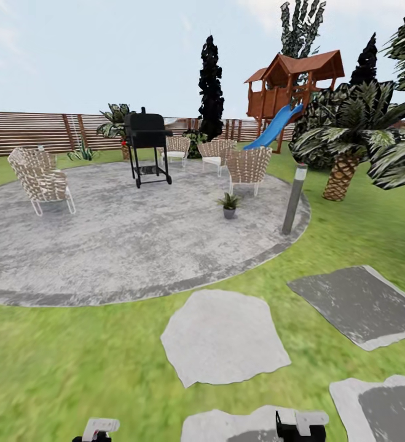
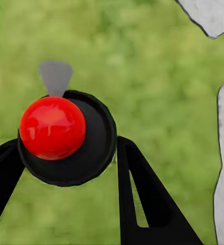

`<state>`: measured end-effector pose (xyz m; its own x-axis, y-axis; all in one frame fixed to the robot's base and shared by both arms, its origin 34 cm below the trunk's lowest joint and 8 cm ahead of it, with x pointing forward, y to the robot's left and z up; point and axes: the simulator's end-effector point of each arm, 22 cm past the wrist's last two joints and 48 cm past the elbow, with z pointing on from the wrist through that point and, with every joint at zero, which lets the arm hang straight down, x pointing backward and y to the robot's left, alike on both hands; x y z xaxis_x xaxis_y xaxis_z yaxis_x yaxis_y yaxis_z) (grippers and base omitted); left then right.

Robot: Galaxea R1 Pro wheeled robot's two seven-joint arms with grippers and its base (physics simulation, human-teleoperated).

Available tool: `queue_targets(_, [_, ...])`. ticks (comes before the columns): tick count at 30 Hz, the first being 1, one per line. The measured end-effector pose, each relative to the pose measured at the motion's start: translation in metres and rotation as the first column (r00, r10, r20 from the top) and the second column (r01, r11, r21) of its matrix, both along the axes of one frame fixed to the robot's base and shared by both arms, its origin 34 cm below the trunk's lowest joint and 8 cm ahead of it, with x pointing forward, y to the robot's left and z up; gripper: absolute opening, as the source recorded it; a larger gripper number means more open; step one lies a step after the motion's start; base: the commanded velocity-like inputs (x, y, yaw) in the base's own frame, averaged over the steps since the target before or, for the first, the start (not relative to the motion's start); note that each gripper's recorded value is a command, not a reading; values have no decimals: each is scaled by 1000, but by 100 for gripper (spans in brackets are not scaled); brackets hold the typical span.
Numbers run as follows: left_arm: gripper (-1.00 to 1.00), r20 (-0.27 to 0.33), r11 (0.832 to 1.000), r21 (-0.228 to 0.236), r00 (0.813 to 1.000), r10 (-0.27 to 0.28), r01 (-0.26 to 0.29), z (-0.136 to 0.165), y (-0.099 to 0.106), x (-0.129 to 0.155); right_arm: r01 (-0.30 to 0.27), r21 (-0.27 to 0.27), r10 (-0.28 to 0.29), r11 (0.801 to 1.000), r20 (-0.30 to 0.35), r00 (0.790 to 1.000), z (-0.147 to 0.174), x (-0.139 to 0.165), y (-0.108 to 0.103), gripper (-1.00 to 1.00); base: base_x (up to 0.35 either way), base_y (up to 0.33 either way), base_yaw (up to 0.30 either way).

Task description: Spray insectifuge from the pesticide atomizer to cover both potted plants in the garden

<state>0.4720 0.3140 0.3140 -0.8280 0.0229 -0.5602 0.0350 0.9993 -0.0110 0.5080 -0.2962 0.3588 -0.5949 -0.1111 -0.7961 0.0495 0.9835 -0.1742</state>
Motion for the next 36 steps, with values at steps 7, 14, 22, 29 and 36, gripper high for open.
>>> queue_targets(7, [-100, 0, 1000, 0, 1000, 1, -1, 0, 0, 0, 0, 0, 0, 1000, 0, 1000, 0, 0, 0, 100, 339, 0, 0])
queue_targets(14, [-100, 0, 1000, -1, 1000, 3, -3, 0, 0, 0, 0, 0, 0, 1000, 0, 1000, 0, 0, 0, 100, 339, 0, 0])
queue_targets(22, [-100, 0, 1000, -1, 1000, 2, -2, 0, 0, 0, 0, 1, 0, 1000, 0, 1000, 0, 0, 1, 100, 339, 0, 0])
queue_targets(29, [-100, 0, 1000, -1, 1000, 1, -1, 0, 0, 0, 0, 1, 0, 1000, 0, 1000, 0, 0, 0, 100, 339, 0, 0])
queue_targets(36, [-100, 0, 1000, 0, 1000, 0, 0, 0, 0, 0, 0, 1, 0, 1000, 0, 1000, 0, 0, 1, 100, 339, 0, 0])
